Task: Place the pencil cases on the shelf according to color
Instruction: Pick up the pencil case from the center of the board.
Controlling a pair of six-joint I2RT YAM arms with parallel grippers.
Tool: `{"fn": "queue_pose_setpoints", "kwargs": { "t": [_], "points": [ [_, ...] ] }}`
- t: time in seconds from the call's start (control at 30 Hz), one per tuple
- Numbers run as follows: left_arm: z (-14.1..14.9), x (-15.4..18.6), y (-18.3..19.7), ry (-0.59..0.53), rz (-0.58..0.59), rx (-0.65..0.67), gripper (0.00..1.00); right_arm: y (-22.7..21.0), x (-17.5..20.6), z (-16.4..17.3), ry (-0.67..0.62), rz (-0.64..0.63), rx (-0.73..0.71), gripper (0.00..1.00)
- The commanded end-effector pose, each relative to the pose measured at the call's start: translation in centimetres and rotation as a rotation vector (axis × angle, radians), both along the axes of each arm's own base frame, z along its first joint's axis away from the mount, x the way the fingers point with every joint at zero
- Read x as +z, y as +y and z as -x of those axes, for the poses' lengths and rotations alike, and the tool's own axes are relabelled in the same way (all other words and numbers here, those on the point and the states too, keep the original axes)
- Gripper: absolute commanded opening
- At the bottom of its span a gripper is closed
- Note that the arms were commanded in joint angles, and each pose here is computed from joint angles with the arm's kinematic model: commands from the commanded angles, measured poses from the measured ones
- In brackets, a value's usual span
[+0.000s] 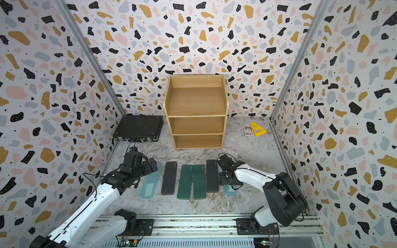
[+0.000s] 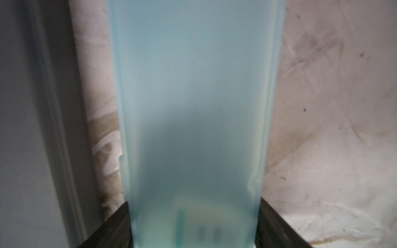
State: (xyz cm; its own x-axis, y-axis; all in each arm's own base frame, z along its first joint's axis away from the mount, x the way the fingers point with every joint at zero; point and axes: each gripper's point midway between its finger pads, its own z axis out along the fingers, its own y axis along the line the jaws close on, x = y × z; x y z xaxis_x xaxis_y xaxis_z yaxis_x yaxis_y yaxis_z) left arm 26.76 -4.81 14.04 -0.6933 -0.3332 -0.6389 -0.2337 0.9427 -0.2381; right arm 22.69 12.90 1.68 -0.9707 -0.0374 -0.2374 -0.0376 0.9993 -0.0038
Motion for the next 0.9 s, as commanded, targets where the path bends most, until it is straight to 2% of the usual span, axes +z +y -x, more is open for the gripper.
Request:
{"fn": "queue_pose_setpoints", "kwargs": {
  "t": [0.0,0.3,0.4,0.87],
  "points": [
    [0.2,-0.2,-0.1,-0.002,0.001,-0.004,1.00,-1.7,-0.6,1.1,0.016,0.077,-0.012,0.63],
    [0.6,0.2,0.1,-0.004,0.004,0.002,1.00,-2.2,2.7,0.8,-0.055,0.073,0.012,0.40],
    [0.7,0.5,0.1,-0.013,0.010,0.004,1.00,-1.7,4.2,0.5,-0.081,0.044,0.024,0.38],
    [0.8,2.1,0.3,-0.022,0.000,0.010,1.00,-0.3,13.7,0.0,-0.128,-0.029,0.095,0.39]
  ]
}}
